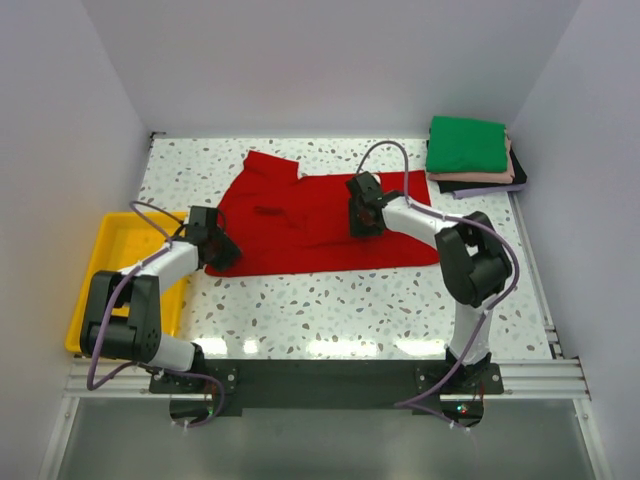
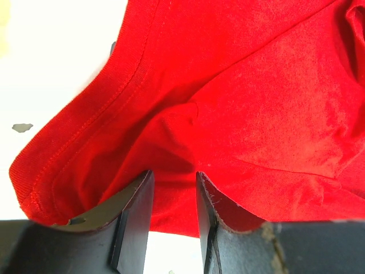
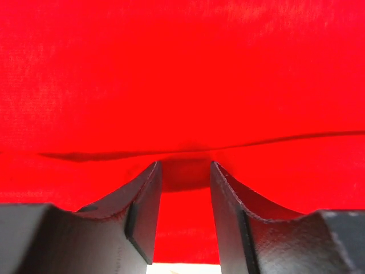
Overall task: Fold and stack the t-shirts
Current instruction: Fold the tshirt
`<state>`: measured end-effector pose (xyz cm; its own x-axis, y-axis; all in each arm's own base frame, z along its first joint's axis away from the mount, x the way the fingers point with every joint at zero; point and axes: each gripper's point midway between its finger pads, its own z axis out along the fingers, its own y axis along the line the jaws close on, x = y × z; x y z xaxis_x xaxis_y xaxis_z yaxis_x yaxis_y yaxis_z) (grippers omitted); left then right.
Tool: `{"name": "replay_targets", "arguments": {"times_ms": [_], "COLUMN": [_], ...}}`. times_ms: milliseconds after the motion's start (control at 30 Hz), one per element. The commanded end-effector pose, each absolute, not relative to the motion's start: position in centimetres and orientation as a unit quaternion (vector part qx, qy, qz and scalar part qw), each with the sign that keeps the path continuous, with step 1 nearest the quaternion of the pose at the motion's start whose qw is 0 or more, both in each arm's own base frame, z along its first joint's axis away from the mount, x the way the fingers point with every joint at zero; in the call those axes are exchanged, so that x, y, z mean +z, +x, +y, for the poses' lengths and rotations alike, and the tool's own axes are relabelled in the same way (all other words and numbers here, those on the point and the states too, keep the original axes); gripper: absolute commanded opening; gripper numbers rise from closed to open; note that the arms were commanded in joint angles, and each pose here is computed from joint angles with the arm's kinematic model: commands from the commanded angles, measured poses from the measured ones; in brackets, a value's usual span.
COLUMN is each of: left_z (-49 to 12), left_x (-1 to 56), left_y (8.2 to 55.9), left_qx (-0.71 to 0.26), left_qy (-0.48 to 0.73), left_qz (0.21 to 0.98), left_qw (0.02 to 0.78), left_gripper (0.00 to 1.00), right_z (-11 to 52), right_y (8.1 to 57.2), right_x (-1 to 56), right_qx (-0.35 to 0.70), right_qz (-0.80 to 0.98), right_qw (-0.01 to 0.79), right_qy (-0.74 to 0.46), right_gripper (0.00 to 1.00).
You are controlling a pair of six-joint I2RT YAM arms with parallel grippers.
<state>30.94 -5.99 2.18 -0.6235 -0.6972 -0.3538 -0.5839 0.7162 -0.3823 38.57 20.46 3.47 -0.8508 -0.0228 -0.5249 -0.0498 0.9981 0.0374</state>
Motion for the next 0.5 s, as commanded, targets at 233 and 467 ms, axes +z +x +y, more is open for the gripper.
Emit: {"name": "replay_targets", "arguments": {"times_ms": [233,467], "left_z": [-4.9,-4.3], "left_x": [2.6,1.3], "left_y": [30.3,29.3], "left_qx": [-0.111,-0.11], "left_qy": [-0.364,-0.379], "left_qz": [0.89,0.888], "left_qw": [0.251,0.237], "left_gripper": [0.42,0.42], "right_z": [19.3,18.7], "right_y": [41.8,38.4], "right_x": [7.4,6.4], "right_qx": [0.033,0.054], "right_qz": [0.948,0.954], "right_qw": [0.316,0.294], "right_qy": [-0.001,0.01], "right_gripper": [0.52,0.55]}}
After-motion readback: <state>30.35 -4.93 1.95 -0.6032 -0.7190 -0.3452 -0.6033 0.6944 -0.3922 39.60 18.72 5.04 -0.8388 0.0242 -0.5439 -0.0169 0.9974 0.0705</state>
